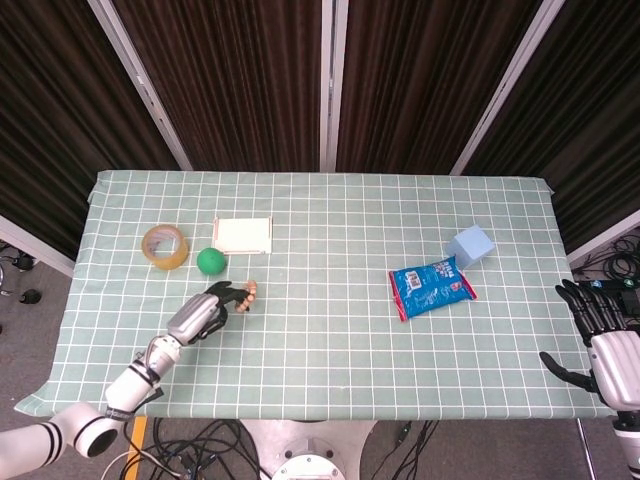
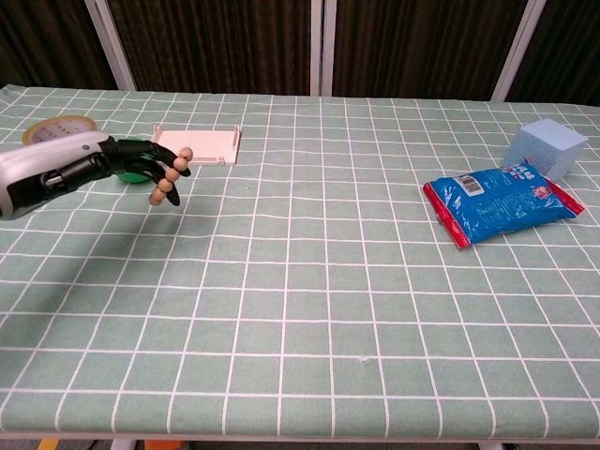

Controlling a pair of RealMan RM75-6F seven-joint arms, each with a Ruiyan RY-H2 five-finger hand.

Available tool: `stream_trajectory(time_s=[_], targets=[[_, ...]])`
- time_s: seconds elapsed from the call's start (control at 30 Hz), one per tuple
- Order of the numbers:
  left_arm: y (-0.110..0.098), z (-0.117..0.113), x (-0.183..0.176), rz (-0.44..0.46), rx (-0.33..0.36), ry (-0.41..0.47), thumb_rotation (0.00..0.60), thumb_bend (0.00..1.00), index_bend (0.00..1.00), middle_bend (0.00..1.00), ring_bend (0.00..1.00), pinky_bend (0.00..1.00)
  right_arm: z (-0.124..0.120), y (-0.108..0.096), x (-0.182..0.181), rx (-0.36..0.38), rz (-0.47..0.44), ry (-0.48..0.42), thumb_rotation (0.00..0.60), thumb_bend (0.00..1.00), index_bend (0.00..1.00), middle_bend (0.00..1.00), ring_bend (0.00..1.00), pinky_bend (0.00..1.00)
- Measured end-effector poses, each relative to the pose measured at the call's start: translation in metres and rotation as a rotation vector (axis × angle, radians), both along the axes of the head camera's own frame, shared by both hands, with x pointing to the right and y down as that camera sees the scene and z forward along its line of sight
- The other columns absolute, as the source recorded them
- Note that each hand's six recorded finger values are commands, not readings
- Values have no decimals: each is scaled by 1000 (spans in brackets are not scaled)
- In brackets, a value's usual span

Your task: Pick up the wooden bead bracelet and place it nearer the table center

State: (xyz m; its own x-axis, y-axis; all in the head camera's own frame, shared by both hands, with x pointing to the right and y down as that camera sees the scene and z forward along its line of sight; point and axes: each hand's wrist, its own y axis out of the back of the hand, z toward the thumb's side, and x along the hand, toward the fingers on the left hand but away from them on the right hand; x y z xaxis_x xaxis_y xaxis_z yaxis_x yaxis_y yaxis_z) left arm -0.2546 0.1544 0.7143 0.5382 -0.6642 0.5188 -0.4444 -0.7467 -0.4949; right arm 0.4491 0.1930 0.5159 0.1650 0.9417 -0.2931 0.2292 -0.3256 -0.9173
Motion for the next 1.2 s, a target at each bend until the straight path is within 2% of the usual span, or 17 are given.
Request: stream_trajectory(time_s=[0.1,0.17,0.23,0.33,0.37,0.4,0.53,0.6,0.63,0.7,0.73,0.8,0.83,0.9,1.03,1.2], targets=[[-1,0,-2,55,76,-72,0,0,219,309,183,73,0,0,1,2,1,-1,600,101,0,47,0,0],[0,1,-2,95,122,-121,124,0,209,301,183,74,-1,1,1,4,0,-2,600,101,0,47,0,0],[1,0,-3,126,158,-162,331,0,201,289,173,73,-1,1,1,6,0,-3,600,101,0,47,0,0],[2,-1,-5,175,218,-234,422,0,184,262,134,66,-2,2,1,8,0,-5,600,101,0,47,0,0],[3,-2,-5,189,239,-259,419,0,179,254,124,63,-2,2,1,9,0,-5,600,101,0,47,0,0],[3,-3,-6,195,254,-275,385,0,170,243,106,57,-3,2,1,11,1,-6,600,101,0,46,0,0],[-2,-16,-15,156,296,-295,134,0,149,214,67,42,-4,3,2,15,3,-6,600,101,0,47,0,0],[-5,-22,-20,122,310,-288,97,0,149,213,68,41,-5,3,2,18,3,-5,600,101,0,47,0,0],[-7,-24,-23,109,319,-292,107,0,149,214,67,41,-5,3,3,19,4,-5,600,101,0,47,0,0],[-13,-30,-34,69,352,-312,252,0,149,214,68,42,-6,4,4,20,6,-2,600,101,0,47,0,0],[-16,-34,-41,43,366,-324,378,0,149,214,68,43,-6,4,5,20,8,0,600,101,0,47,0,0],[-23,-44,-61,-30,394,-359,564,0,149,215,68,44,-6,4,7,16,11,10,600,116,0,48,0,0],[-26,-48,-71,-62,404,-380,600,0,151,216,69,45,-5,4,8,12,12,16,600,130,0,49,0,0],[-29,-57,-98,-135,414,-434,600,0,157,218,69,45,-3,4,9,-3,12,30,600,152,0,51,0,0],[-22,-72,-152,-257,380,-542,600,0,173,228,69,46,3,2,12,-37,15,54,600,179,0,56,0,0],[9,-91,-208,-356,307,-639,600,0,182,229,69,46,6,-2,13,-48,21,73,600,186,0,56,0,0]])
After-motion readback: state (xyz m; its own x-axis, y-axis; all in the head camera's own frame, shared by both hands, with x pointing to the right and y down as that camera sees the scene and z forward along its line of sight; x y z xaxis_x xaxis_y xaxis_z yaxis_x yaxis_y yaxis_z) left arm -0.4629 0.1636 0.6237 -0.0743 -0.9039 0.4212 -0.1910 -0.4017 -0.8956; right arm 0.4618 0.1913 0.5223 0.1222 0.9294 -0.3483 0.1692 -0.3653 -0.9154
